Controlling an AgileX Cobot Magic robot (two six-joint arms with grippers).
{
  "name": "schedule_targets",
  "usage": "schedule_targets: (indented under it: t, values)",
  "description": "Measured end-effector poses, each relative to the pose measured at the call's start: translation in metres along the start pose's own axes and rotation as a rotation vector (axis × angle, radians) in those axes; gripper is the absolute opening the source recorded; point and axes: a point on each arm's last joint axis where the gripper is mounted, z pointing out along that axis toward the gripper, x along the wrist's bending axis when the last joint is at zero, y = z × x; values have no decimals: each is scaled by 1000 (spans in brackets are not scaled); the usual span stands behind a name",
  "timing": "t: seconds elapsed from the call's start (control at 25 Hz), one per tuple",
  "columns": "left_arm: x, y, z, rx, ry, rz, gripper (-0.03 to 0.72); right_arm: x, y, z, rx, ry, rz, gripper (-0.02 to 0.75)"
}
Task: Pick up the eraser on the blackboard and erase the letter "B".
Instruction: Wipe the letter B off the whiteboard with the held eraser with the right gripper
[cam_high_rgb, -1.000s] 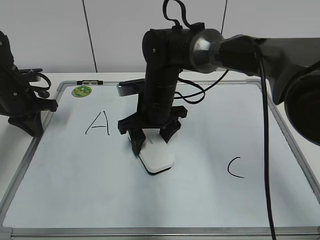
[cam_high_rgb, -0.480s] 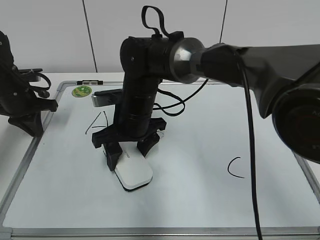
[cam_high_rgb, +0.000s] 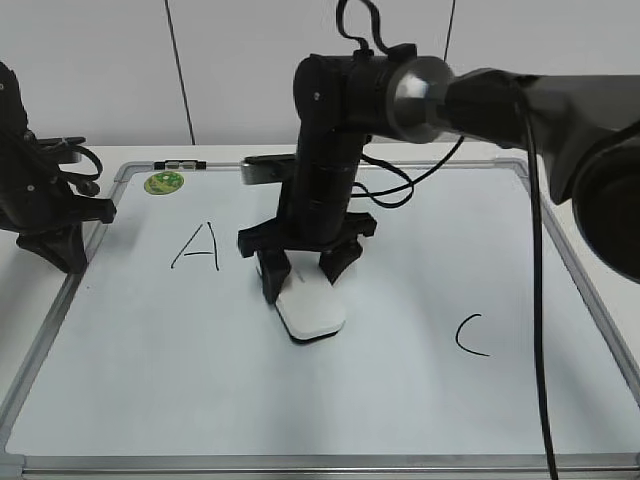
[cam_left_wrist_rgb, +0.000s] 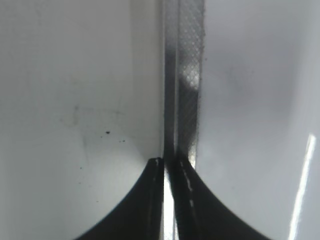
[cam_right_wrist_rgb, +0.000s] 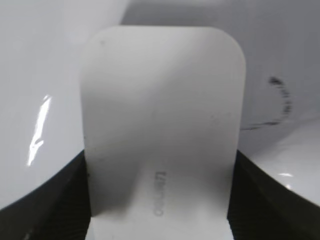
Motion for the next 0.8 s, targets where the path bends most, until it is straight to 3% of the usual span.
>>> schedule_targets:
  t: [0.48,0.68,0.8]
  values:
    - [0,0,0,0,0,0,49,-61,5,-14,-29,-56,111,524]
    - [0,0,0,0,0,0,49,-73,5,-20,-39,-70,131,524]
    - [0,0,0,0,0,0,49,-78,3,-33,-57,-132,120,524]
